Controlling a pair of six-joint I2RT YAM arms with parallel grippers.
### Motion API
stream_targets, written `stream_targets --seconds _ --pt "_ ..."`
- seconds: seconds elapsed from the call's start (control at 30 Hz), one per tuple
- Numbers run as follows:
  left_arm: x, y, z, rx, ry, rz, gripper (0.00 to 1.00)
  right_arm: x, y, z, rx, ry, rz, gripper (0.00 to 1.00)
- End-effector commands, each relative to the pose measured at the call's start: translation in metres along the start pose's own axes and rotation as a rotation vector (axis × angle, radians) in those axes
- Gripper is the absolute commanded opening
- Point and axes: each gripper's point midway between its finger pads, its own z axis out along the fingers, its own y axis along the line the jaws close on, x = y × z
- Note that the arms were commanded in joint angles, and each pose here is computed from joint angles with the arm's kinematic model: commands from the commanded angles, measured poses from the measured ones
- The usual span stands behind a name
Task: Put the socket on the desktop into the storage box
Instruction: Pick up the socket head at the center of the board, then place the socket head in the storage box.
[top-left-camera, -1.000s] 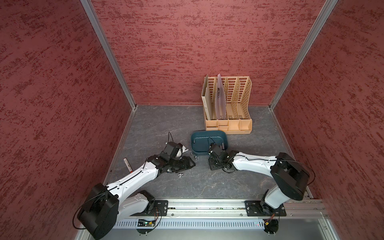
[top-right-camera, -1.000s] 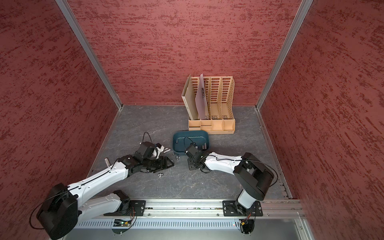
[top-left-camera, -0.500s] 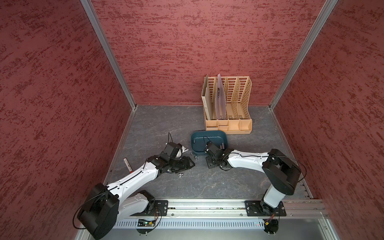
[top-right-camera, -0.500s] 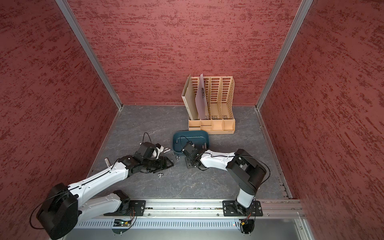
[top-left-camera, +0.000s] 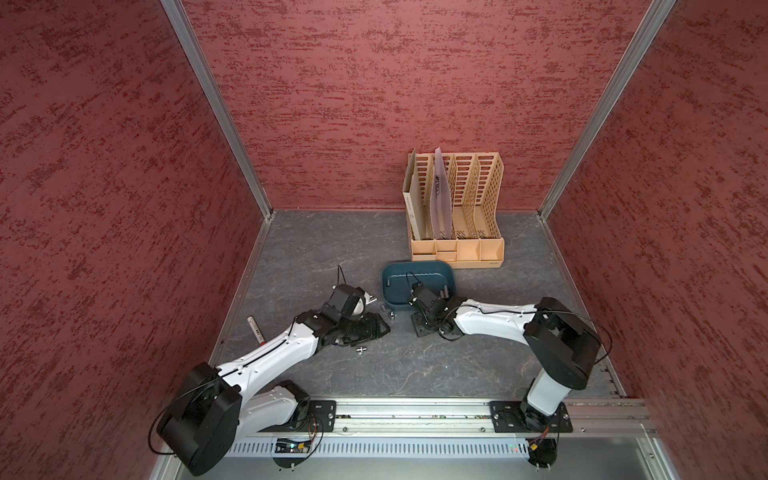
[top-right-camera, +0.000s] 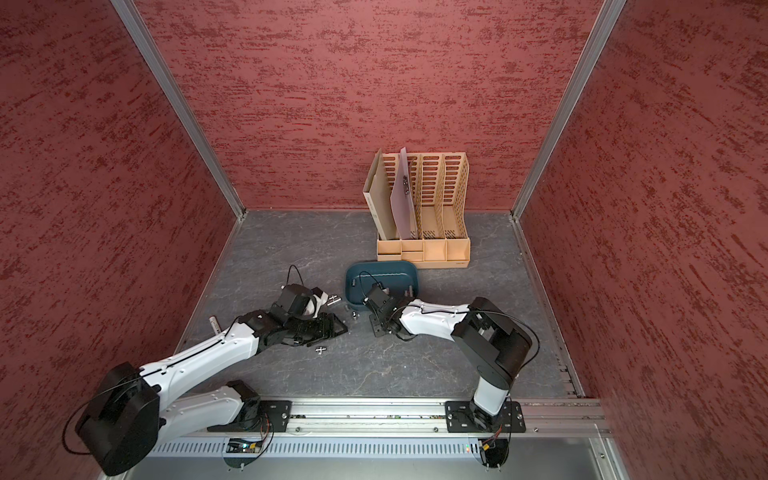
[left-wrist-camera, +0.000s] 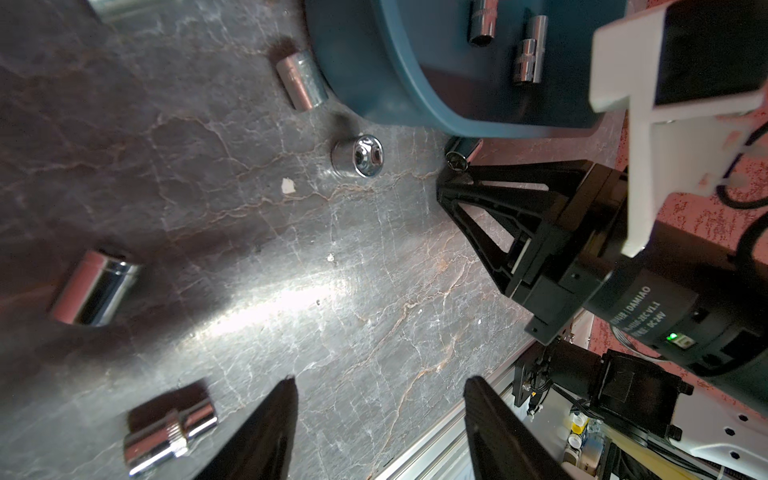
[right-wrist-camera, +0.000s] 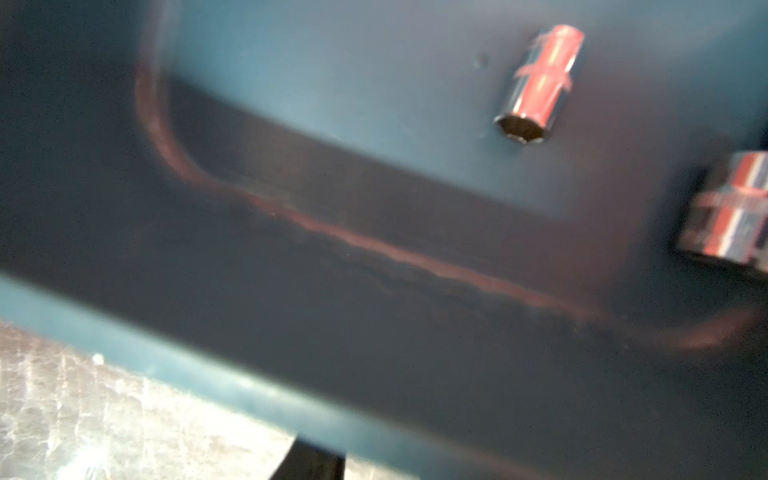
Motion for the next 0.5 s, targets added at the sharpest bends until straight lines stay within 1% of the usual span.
stream_targets --seconds 0.0,0.2,0.47 --pt "-0.006 -0.005 -0.001 0.015 -0.025 0.008 0.66 0.003 0.004 -0.013 -0.018 -0.002 -0.009 0.28" --pt "-0.012 -0.012 -0.002 0.029 -0.037 0.015 0.67 -0.001 0.010 -0.038 -0.075 -0.039 0.035 0.28" --pt "-0.026 -0.031 -0.001 0.074 -0.060 0.019 0.67 -0.013 0.005 -0.066 -0.076 -0.082 0.076 0.28"
